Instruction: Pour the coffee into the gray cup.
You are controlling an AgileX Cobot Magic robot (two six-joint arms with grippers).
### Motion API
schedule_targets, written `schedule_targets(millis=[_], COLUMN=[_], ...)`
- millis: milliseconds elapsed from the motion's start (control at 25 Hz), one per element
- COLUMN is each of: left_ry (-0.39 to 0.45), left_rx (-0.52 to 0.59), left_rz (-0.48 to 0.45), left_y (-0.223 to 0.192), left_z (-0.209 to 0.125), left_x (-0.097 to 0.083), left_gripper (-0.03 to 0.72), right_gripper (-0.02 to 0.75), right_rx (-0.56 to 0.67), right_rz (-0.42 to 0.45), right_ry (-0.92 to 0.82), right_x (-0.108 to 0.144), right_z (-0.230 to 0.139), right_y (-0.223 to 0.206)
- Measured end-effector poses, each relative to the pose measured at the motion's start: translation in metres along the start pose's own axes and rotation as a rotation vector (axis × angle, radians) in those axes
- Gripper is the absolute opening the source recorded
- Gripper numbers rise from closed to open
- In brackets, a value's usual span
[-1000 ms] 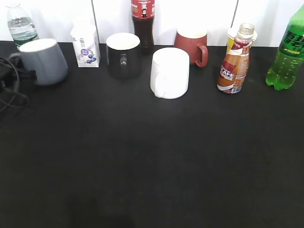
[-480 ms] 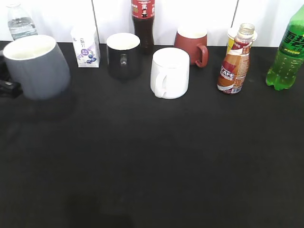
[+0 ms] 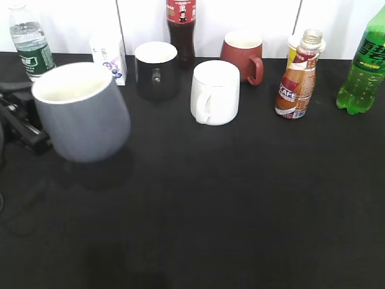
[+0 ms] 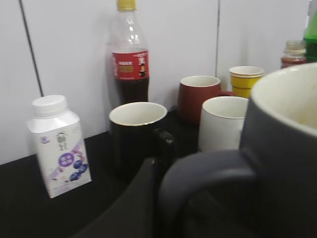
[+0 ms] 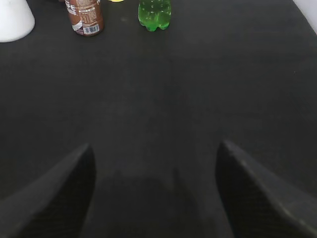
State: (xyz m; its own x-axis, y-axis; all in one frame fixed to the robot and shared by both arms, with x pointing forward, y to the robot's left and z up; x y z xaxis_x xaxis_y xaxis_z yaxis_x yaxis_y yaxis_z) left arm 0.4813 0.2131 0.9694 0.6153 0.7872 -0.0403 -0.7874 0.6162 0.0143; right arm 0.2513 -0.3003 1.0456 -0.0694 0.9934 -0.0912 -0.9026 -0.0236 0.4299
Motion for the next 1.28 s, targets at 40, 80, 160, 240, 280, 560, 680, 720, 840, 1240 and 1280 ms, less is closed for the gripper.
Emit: schedule_targets(millis=[40,80,160,240,280,560,680,720,840,1240,1280], left_ry=[0.001,0.001,0.002,0.002,0.002,0.003,0.003,0.003,0.003,0.003,0.003], left_rx=[0.002,0.003,0.003,0.003,0.003,0.002,0.002,0.002,0.002,0.003,0.003], left_rz=[-0.007,-0.01,-0.01,-0.01,-0.01,-0.01,-0.01,-0.01,-0.01,-0.009,-0.009], left_y=[-0.001,-0.001,-0.001,-0.001,-0.001,-0.001,-0.001,-0.001,-0.001,-0.001,-0.001], left_z=[0.0,0.0,0.0,0.0,0.0,0.0,0.0,0.0,0.0,0.0,0.0], left_x=[-0.002,-0.003,-0.003,-0.003,-0.003,-0.003,-0.003,-0.003,-0.003,-0.003,-0.003], left_gripper=[0.043,0.043,0.043,0.043,0.043,0.043,0.043,0.043,0.043,0.043,0.043], right_gripper=[0.591,0.591,0.591,0.591,0.591,0.591,0.591,0.591,0.591,0.591,0.591], right_rx=[0.0,0.0,0.0,0.0,-0.015,-0.367,-0.352,-0.358,-0.399,-0.313,-0.299], right_rz=[0.0,0.0,0.0,0.0,-0.001,-0.024,-0.02,-0.019,-0.017,0.044,0.07], right_ry=[0.0,0.0,0.0,0.0,0.0,0.003,0.005,0.006,0.015,0.066,0.084], right_x=[0.0,0.0,0.0,0.0,0.0,-0.004,-0.005,-0.005,-0.004,0.01,0.014], right_z=[0.0,0.0,0.0,0.0,0.002,0.066,0.085,0.09,0.094,0.047,0.041], right_y=[0.0,0.0,0.0,0.0,0.001,-0.028,-0.06,-0.072,-0.112,-0.223,-0.233])
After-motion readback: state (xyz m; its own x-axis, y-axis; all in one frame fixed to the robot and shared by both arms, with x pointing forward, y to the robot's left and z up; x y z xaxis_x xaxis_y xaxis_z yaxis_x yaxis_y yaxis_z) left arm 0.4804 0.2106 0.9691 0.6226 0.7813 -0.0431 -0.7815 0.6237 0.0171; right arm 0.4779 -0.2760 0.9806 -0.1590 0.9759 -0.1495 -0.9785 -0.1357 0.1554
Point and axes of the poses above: a point on each arm's last joint axis where the gripper is mounted, y pointing back along that axis away from the gripper, x along the wrist's bending axis when the last joint is at zero, z = x × y, the point moved 2 cm from there along -y, pointing out along that axis toward the gripper, and after that the axes turned 6 degrees about y, right-handed, at the moved point
